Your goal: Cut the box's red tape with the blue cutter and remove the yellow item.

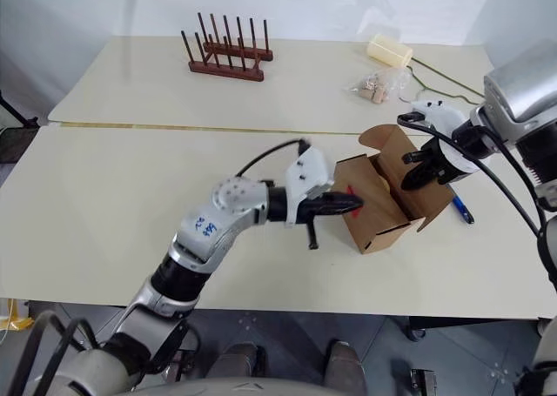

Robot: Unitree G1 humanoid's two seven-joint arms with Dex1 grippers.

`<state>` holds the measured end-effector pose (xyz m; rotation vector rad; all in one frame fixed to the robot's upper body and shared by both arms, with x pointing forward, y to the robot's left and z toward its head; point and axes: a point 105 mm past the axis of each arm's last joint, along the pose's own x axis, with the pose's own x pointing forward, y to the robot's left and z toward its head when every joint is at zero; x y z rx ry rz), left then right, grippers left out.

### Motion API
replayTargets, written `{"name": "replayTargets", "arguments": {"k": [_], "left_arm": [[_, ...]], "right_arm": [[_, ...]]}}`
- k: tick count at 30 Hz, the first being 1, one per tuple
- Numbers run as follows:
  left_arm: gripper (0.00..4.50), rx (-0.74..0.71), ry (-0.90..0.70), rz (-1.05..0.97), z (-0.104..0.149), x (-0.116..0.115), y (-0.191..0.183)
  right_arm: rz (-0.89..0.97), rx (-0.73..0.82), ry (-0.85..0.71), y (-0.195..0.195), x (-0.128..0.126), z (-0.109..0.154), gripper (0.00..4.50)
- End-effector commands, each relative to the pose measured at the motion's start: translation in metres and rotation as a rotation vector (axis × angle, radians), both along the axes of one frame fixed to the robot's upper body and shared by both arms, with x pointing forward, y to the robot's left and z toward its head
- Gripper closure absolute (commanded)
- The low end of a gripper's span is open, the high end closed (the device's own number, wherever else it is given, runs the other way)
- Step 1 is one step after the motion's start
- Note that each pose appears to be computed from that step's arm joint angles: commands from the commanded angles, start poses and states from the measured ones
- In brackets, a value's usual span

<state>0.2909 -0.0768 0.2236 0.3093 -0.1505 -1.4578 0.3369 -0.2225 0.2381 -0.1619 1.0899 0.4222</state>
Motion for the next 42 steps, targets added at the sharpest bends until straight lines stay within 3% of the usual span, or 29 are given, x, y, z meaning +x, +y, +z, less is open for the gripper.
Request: {"name": "replayTargets", "arguments": {"k": [1, 7, 13, 21, 35, 42], "left_arm": [[4.5, 0.027, -0.026, -0.039, -0.001, -0.002, -0.019], [4.5, 0.098, 0.006, -0.017, -0.023, 0.006, -0.029], [4.5, 0.078, 0.037, 0.117, -0.048, 0.031, -0.03], [4.5, 0.162, 0.147, 0.134, -0.081, 0.028, -0.009], [4.5, 0.234, 0.236, 0.169, -0.093, 0.016, 0.039], [4.5, 0.169, 0.255, 0.262, -0.082, 0.018, 0.066]], "right_arm": [[-0.008, 0.01, -0.042, -0.002, -0.001, 0.012, 4.46], [-0.019, 0.02, -0.045, -0.003, -0.002, 0.013, 4.46], [-0.03, 0.036, -0.041, -0.006, -0.005, 0.011, 4.46], [-0.035, 0.091, -0.025, -0.011, -0.012, 0.015, 4.46], [-0.108, 0.015, -0.021, -0.038, -0.005, 0.006, 4.46], [-0.086, 0.042, 0.019, -0.029, -0.008, -0.004, 4.46]]}}
